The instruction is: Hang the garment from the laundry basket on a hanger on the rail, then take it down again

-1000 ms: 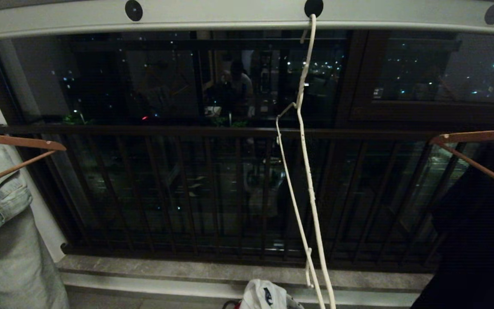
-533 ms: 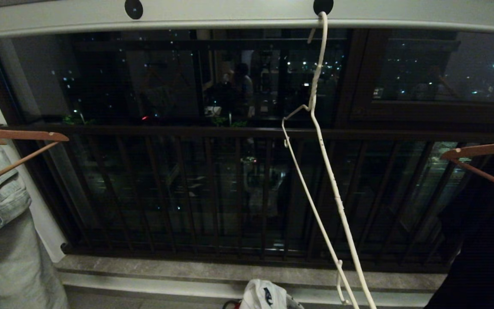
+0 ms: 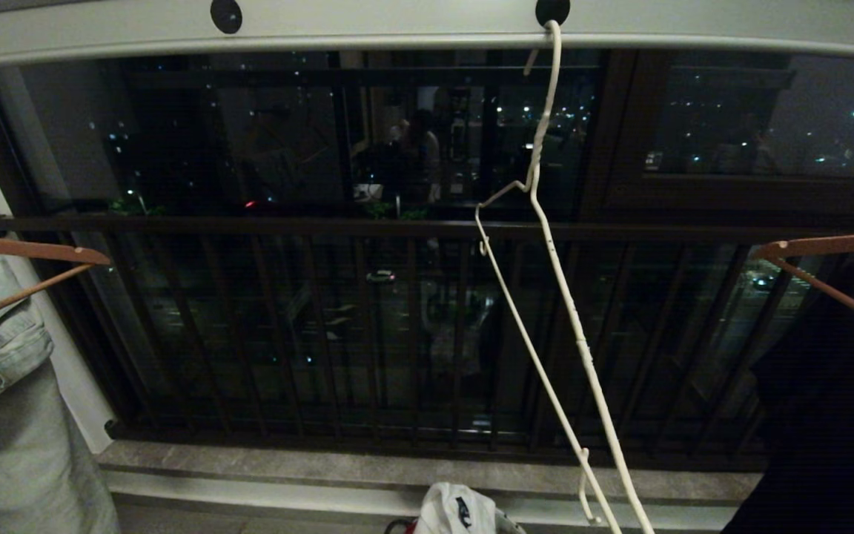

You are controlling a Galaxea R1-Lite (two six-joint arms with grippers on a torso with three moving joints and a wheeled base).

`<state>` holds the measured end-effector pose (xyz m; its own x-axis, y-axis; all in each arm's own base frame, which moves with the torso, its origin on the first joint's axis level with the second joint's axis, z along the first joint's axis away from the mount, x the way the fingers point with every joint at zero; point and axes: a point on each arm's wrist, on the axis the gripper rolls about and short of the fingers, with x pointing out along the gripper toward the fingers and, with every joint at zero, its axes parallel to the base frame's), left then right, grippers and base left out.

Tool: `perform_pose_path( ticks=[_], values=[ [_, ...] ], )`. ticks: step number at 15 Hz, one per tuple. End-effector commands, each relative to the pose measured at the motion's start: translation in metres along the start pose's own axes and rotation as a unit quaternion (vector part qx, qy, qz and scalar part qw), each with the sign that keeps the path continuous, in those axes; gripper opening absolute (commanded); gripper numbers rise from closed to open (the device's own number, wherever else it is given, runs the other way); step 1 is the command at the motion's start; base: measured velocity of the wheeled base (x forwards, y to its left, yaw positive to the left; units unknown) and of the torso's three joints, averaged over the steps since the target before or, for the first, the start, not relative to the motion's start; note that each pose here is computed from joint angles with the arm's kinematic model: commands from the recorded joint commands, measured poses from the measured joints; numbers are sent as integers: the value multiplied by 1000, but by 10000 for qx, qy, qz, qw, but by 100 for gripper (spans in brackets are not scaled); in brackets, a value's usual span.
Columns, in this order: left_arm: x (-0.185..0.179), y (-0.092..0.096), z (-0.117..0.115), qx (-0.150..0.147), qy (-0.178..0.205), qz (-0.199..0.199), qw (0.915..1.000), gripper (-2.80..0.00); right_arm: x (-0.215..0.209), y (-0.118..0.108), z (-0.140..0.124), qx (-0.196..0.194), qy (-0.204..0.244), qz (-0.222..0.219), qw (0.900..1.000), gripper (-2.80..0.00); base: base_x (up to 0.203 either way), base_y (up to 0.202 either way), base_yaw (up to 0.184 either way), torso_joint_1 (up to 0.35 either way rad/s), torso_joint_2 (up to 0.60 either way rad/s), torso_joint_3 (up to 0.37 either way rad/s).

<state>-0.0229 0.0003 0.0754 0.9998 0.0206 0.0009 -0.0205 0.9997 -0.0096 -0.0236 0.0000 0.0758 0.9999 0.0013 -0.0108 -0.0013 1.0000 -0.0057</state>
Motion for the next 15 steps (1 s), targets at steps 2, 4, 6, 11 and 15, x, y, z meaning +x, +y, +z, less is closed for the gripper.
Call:
perform_pose_path(
  ticks=[2,4,6,11,15],
  values=[
    [0,0,0,2,4,5,10000,-280,0,0,0,-2,7,1,10000,-280,0,0,0,0,0,0],
    [0,0,0,-6,4,5,10000,-280,0,0,0,-2,7,1,10000,-280,0,0,0,0,0,0],
    [0,0,0,-5,4,5,10000,-280,0,0,0,-2,7,1,10000,-280,0,0,0,0,0,0],
    [0,0,0,2,4,5,10000,-280,0,0,0,-2,7,1,10000,-280,0,0,0,0,0,0],
    [0,0,0,-4,4,5,10000,-280,0,0,0,-2,7,1,10000,-280,0,0,0,0,0,0]
  ],
)
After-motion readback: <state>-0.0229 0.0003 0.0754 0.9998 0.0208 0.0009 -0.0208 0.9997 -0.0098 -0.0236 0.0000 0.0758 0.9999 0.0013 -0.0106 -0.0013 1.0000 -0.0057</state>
